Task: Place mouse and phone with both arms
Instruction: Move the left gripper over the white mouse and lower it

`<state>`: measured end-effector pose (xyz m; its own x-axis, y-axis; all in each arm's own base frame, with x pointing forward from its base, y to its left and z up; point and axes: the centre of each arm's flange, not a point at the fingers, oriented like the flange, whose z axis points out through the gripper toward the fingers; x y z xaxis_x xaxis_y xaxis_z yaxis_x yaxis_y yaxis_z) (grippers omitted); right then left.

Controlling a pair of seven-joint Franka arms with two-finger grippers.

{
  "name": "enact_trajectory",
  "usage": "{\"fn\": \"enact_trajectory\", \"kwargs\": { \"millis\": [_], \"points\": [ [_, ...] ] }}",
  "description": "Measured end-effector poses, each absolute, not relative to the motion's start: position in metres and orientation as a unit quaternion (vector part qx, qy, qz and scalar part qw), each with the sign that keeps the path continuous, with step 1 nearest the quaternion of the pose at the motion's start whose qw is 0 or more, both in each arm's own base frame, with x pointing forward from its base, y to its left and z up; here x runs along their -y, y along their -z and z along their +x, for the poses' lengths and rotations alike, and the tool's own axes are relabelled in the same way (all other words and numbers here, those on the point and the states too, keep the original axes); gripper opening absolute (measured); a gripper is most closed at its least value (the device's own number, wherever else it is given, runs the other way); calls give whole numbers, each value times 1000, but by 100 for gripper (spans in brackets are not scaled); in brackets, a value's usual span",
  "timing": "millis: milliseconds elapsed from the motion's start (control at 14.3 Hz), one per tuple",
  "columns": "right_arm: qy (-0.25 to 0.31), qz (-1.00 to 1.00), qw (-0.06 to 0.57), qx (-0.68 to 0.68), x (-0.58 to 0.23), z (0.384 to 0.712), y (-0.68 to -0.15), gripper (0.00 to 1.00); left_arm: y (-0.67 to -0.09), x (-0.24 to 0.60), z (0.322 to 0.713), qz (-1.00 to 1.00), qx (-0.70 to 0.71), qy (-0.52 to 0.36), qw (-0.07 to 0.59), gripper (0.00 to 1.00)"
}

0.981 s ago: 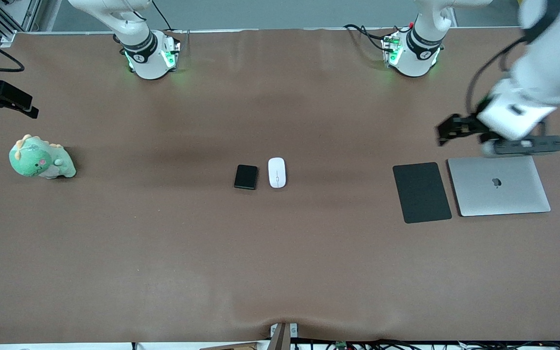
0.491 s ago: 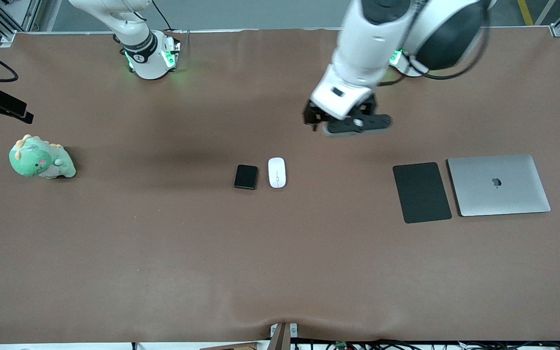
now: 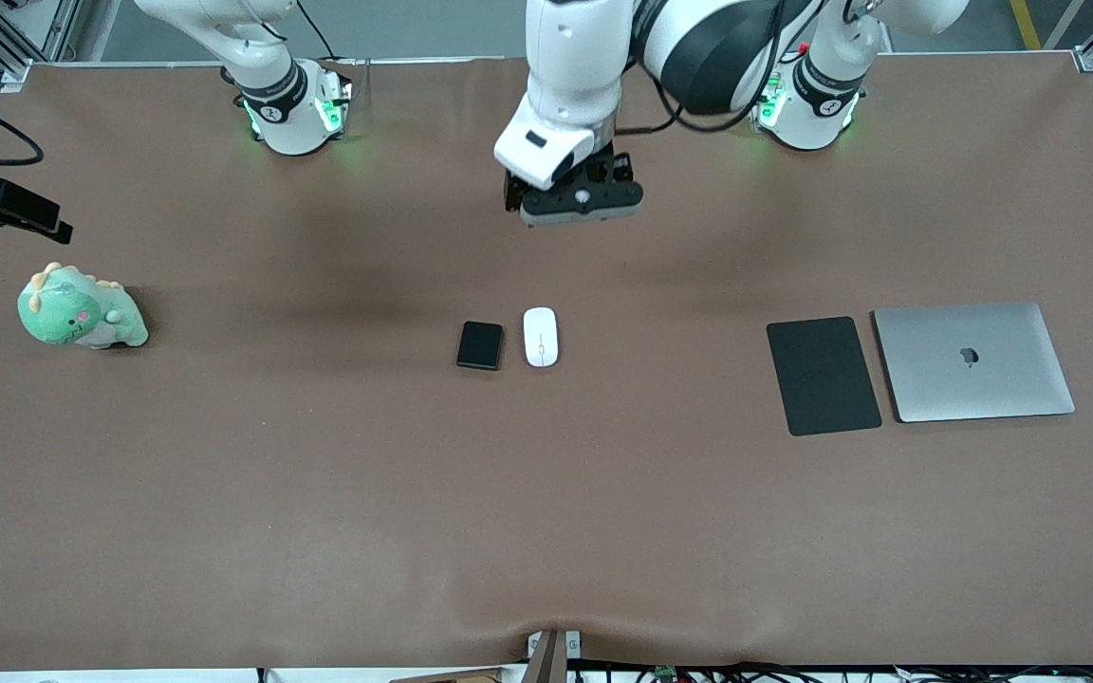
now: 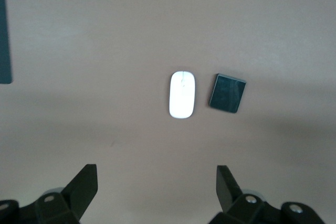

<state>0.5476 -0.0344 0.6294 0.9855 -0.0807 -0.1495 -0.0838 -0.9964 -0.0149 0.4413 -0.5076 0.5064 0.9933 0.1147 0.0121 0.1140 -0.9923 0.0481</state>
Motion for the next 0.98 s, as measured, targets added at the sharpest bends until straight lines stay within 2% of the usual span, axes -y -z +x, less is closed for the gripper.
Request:
{"fn": "enact_trajectory", "kwargs": {
  "millis": [140, 421, 981],
  "points": [
    [-97, -994, 11, -42, 35, 554, -612, 100, -452, 519, 457, 998, -56, -4, 14, 100],
    [-106, -993, 11, -43, 36, 558, -604, 100, -344, 537, 479, 999, -53, 0, 13, 100],
    [-113, -993, 12, -35, 29, 561, -598, 100, -253, 550, 482, 999, -35, -9, 14, 100]
  ]
}}
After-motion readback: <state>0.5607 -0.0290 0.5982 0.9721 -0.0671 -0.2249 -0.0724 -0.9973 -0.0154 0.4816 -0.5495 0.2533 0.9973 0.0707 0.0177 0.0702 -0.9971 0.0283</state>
